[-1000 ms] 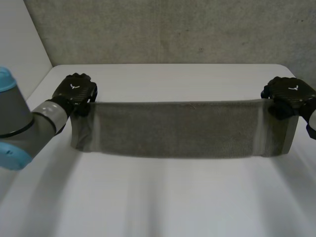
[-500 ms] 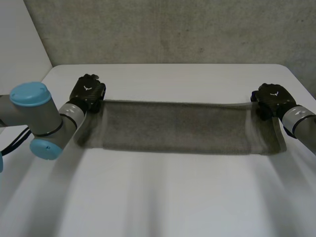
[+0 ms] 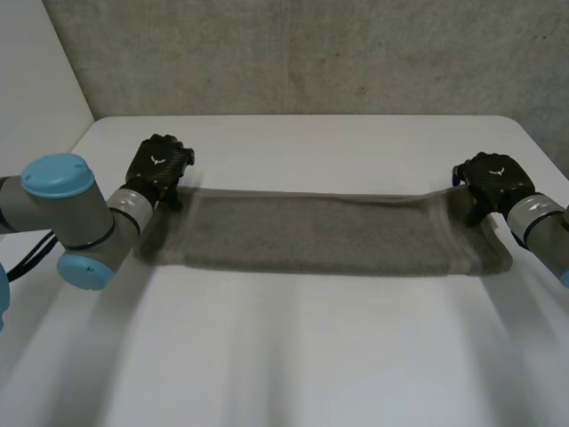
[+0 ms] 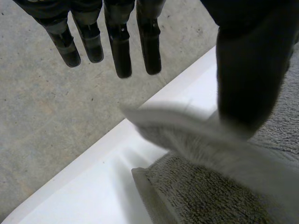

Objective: Fold the towel.

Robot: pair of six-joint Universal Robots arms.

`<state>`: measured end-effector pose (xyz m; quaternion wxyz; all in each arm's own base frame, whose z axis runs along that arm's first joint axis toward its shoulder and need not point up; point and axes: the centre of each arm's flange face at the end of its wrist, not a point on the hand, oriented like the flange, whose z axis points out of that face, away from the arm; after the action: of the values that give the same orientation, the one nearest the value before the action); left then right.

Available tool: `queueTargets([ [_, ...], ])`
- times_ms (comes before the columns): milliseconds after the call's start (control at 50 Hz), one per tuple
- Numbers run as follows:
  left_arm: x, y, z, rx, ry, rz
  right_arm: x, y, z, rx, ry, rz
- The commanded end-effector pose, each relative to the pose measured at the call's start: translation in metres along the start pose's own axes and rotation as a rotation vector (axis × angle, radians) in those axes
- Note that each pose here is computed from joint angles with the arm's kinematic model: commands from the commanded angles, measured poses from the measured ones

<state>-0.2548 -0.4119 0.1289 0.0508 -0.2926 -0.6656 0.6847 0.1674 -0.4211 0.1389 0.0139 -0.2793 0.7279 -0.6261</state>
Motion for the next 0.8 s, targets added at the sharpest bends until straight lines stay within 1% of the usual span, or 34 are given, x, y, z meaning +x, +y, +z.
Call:
queueTargets([
  [20, -0.006, -0.015, -0.001, 0.027, -0.018, 0.007, 0.008, -0.02, -0.009, 0.035, 0.048, -0.005],
  [140, -0.012, -0.025, -0.008, 0.039, -0.024, 0.009, 0.01, -0.039, -0.024, 0.077, 0.066, -0.001],
  [180, -0.013, -0.034, -0.013, 0.048, -0.026, 0.012, 0.009, -0.048, -0.038, 0.086, 0.071, 0.001],
  [260, -0.009, -0.038, -0.02, 0.043, -0.018, 0.01, 0.007, -0.054, -0.052, 0.083, 0.075, -0.001],
  [300, -0.007, -0.039, -0.026, 0.036, -0.012, 0.008, 0.002, -0.055, -0.068, 0.067, 0.065, 0.004],
  [340, -0.005, -0.047, -0.039, 0.033, -0.004, 0.006, -0.001, -0.054, -0.074, 0.052, 0.06, 0.004],
  [360, -0.005, -0.047, -0.039, 0.033, -0.004, 0.006, -0.001, -0.054, -0.074, 0.052, 0.06, 0.004],
  [400, -0.003, -0.054, -0.055, 0.022, -0.002, 0.002, -0.007, -0.047, -0.084, 0.019, 0.043, 0.014],
  [480, -0.003, -0.061, -0.07, 0.016, -0.006, -0.006, -0.011, -0.036, -0.09, -0.024, 0.031, 0.012],
  [520, -0.001, -0.063, -0.077, 0.01, -0.002, -0.006, -0.013, -0.024, -0.095, -0.065, 0.016, -0.022],
  [580, 0.001, -0.065, -0.09, -0.004, -0.002, -0.017, -0.014, -0.017, -0.095, -0.082, 0.0, -0.048],
  [620, 0.002, -0.065, -0.101, -0.018, -0.003, -0.022, -0.015, -0.003, -0.092, -0.109, -0.03, -0.082],
  [640, 0.002, -0.065, -0.101, -0.018, -0.003, -0.022, -0.015, -0.003, -0.092, -0.109, -0.031, -0.082],
  [680, 0.003, -0.064, -0.106, -0.028, -0.003, -0.025, -0.015, 0.011, -0.088, -0.139, -0.052, -0.077],
  [800, 0.008, -0.06, -0.123, -0.108, 0.018, -0.05, -0.017, 0.02, -0.083, -0.144, -0.074, -0.064],
])
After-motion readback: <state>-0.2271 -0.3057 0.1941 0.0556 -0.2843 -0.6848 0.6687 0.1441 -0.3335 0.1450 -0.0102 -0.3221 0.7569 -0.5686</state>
